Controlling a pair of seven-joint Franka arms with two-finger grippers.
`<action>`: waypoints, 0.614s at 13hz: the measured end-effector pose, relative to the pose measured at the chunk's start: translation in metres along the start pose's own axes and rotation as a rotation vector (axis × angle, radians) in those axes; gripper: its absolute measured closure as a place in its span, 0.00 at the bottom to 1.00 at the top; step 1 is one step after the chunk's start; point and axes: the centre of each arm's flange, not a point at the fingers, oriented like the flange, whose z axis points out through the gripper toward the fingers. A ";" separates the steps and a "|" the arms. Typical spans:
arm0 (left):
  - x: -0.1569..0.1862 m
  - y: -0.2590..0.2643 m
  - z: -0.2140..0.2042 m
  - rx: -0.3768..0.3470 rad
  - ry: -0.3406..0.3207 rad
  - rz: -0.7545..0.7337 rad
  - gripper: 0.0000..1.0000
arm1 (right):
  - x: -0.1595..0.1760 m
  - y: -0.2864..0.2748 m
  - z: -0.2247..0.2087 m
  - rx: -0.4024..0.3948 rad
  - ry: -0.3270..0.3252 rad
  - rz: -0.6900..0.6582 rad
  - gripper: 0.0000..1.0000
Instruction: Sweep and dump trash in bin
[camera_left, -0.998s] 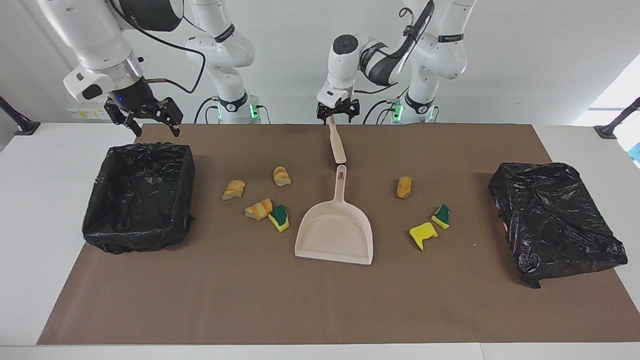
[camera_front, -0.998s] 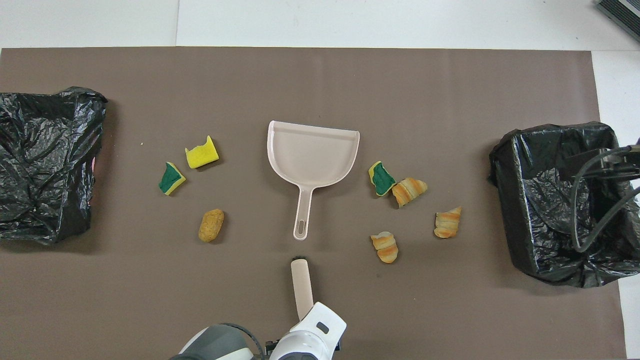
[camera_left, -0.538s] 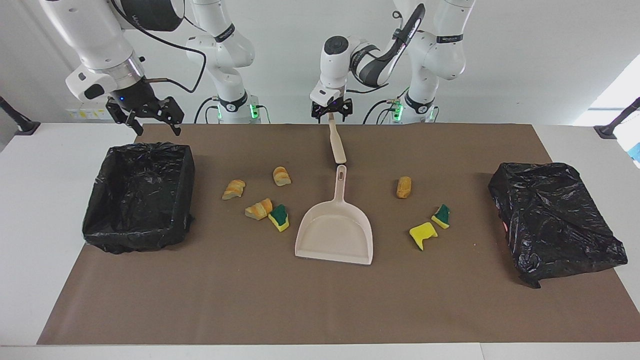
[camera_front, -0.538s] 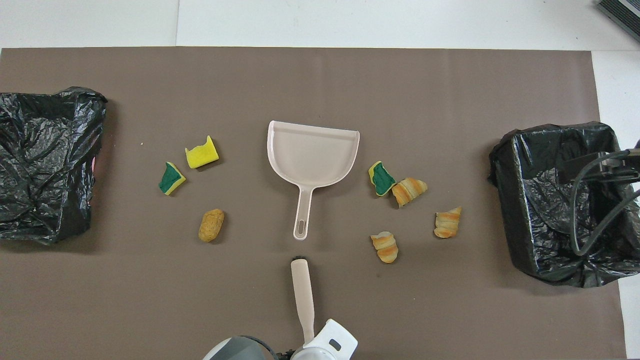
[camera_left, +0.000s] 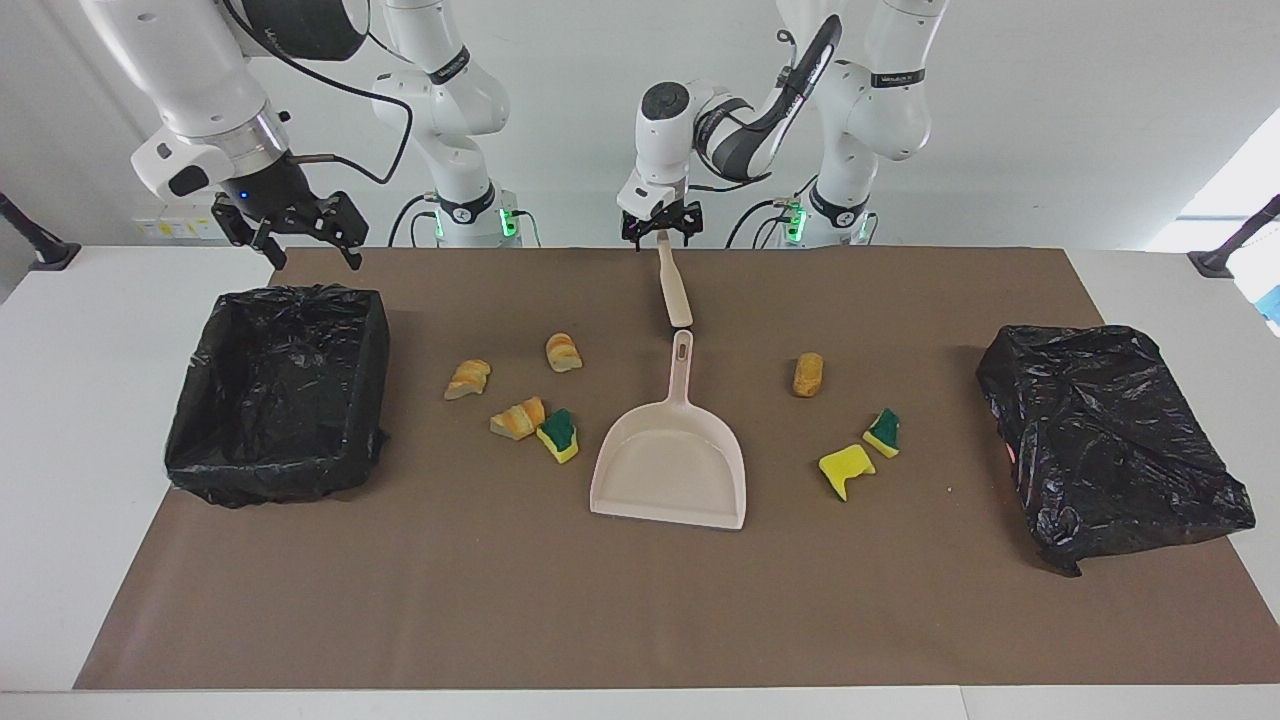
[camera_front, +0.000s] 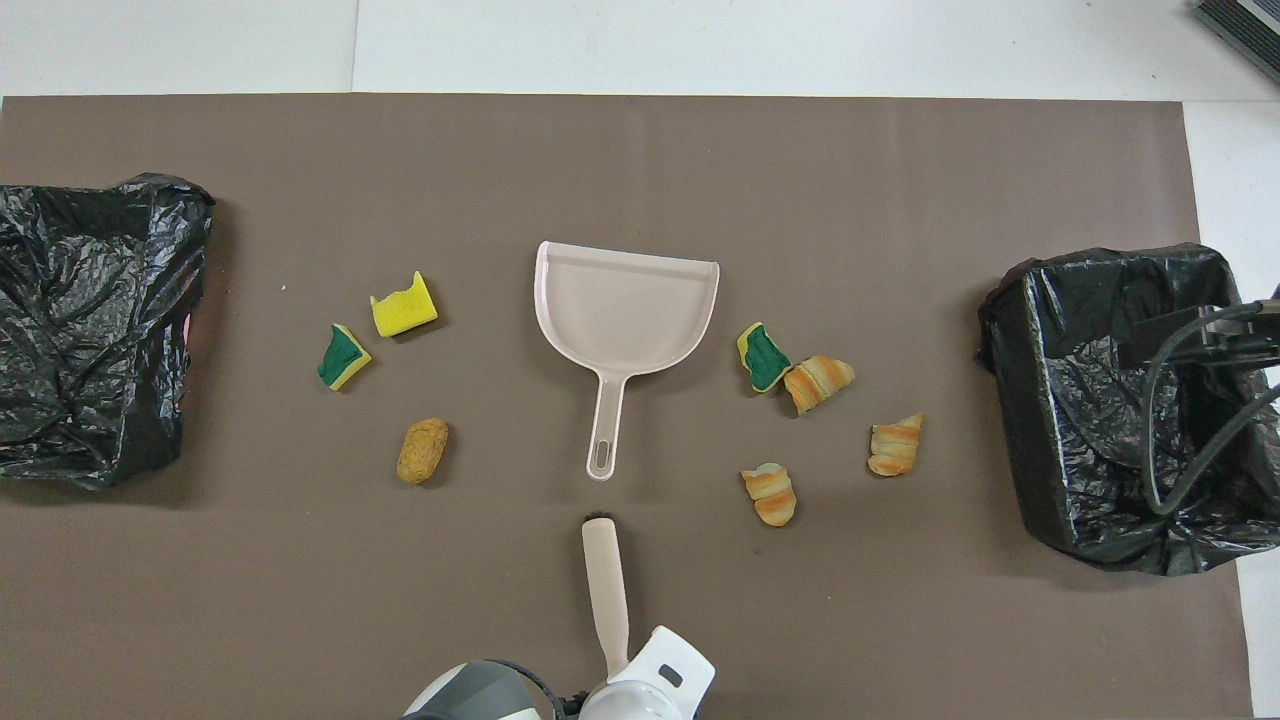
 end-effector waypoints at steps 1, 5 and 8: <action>0.007 -0.002 -0.003 -0.002 -0.002 -0.015 0.02 | 0.000 0.000 0.000 0.000 0.000 0.000 0.00; 0.009 -0.005 -0.007 0.040 -0.030 -0.023 0.30 | 0.000 0.000 0.000 0.000 0.000 0.000 0.00; 0.008 -0.006 -0.008 0.043 -0.055 -0.038 0.73 | 0.000 0.000 0.000 0.000 0.000 0.000 0.00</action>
